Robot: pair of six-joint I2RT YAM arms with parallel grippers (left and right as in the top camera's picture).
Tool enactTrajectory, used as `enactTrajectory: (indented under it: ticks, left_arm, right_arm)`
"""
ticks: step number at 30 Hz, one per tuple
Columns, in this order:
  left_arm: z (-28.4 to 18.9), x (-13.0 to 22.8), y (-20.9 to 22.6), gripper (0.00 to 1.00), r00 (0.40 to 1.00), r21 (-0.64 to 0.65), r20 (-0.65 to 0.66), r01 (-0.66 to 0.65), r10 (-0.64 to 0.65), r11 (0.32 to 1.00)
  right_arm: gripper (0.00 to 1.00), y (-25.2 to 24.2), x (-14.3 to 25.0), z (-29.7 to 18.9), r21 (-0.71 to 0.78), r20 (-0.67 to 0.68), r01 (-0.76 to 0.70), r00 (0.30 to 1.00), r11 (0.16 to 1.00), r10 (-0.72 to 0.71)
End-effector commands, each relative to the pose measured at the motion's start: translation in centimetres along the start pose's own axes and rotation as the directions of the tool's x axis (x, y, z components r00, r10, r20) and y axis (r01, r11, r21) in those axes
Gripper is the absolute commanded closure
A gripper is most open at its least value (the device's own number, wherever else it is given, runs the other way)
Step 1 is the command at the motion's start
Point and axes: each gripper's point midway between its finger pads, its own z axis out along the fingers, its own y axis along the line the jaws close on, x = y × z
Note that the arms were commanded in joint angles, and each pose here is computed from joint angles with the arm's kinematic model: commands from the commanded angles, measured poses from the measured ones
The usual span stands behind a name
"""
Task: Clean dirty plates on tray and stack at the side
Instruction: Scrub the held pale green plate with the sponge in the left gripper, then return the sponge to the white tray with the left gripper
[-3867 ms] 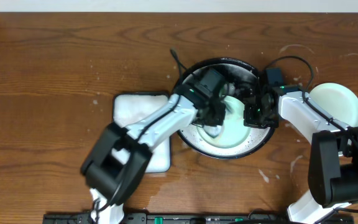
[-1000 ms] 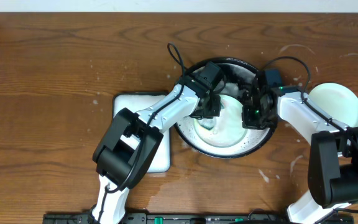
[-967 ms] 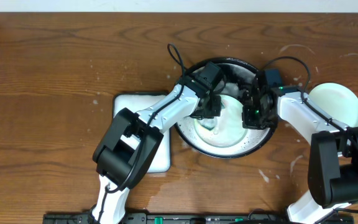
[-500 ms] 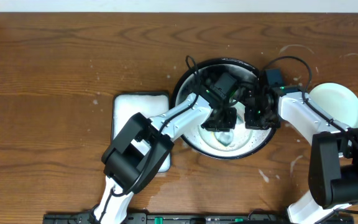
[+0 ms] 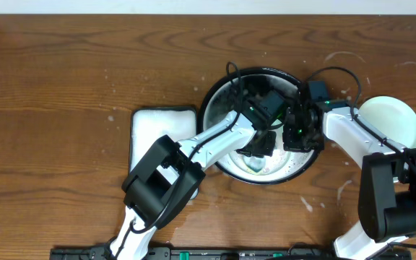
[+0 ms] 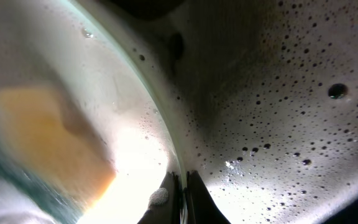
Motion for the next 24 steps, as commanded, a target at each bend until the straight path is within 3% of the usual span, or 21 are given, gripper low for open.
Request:
enactTrajectory:
  ticks: [1,7,14,24]
  left_arm:
    - [2.1,-1.1,10.0,0.92,0.998,-0.379,0.057,0.052,-0.033,0.924]
    - [0.8,-2.9,13.4,0.92,0.99,-0.488,0.136,0.1,-0.037,0.867]
    - [-0.9,-3.9,14.5,0.92,0.984,-0.487,0.161,0.143,-0.072,0.862]
    - [-9.5,-4.5,10.0,0.89,0.971,-0.283,0.215,0.164,-0.104,0.945]
  right_arm:
    - [0.99,-1.1,0.5,0.7,0.059,-0.014,0.014,1.0,0.998,-0.014]
    - [0.99,-1.7,0.5,0.7,0.092,-0.013,0.014,1.0,0.996,-0.013]
    - [0.99,-1.7,0.5,0.7,0.092,-0.012,0.014,1.0,0.996,-0.012]
    - [0.99,-1.7,0.6,0.7,0.093,-0.019,0.01,1.0,0.996,-0.008]
